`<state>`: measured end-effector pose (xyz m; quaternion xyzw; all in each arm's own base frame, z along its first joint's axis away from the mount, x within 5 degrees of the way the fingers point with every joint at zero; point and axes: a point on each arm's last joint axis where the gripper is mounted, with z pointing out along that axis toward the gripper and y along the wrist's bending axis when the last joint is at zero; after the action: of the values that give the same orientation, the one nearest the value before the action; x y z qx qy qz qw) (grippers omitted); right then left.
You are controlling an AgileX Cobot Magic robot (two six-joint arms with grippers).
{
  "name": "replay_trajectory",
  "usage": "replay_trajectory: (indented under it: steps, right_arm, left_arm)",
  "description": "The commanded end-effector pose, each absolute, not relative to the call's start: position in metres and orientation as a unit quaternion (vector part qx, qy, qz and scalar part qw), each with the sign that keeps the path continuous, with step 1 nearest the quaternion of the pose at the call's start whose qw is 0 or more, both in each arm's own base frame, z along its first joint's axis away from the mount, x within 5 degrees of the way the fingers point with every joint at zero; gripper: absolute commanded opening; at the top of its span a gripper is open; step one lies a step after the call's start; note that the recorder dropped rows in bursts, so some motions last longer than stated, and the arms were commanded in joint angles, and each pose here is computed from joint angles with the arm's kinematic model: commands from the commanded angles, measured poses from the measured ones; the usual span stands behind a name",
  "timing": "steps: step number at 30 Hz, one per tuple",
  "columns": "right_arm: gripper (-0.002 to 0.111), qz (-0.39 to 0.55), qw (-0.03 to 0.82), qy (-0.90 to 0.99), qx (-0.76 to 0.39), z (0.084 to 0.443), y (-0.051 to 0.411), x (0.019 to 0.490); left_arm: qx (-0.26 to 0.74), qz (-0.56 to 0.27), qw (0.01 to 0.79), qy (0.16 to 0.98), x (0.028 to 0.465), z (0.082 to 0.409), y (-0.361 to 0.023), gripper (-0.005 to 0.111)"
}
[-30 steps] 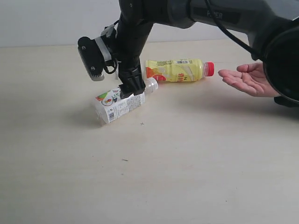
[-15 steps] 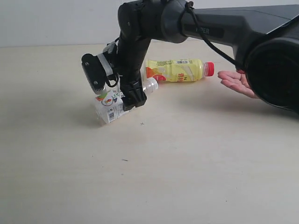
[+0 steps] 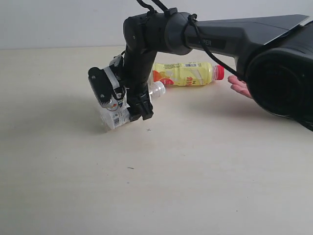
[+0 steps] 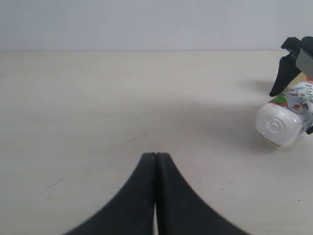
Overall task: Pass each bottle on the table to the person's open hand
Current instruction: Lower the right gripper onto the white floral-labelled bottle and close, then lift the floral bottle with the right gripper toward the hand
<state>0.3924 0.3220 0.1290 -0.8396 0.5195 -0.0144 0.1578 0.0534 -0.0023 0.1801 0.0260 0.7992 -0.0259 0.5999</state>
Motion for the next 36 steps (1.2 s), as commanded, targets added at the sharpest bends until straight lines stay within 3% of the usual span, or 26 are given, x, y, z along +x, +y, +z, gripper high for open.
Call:
replay_trajectory:
  steps: [1, 3, 4, 14, 36]
  right_arm:
    - [0.031, -0.01, 0.153, 0.519, -0.841, 0.132, 0.323, 0.391]
    - [0.003, -0.008, 0.15, 0.519, -0.842, 0.133, 0.322, 0.391]
    - [0.001, -0.008, 0.15, 0.522, -0.84, 0.134, 0.322, 0.39]
    - [0.0, 0.005, 0.139, 0.561, -0.816, 0.164, 0.319, 0.386]
    - [0.0, 0.06, 0.274, 0.692, -0.665, 0.341, 0.288, 0.337]
  left_arm:
    - [0.026, -0.03, 0.605, 0.795, 0.053, 0.181, -0.003, 0.0]
    - [0.026, -0.03, 0.605, 0.795, 0.053, 0.181, -0.003, 0.0]
    - [0.026, -0.03, 0.605, 0.795, 0.053, 0.181, -0.003, 0.0]
    - [0.026, -0.03, 0.605, 0.795, 0.053, 0.181, -0.003, 0.0]
    - [0.026, -0.03, 0.605, 0.795, 0.053, 0.181, -0.003, 0.0]
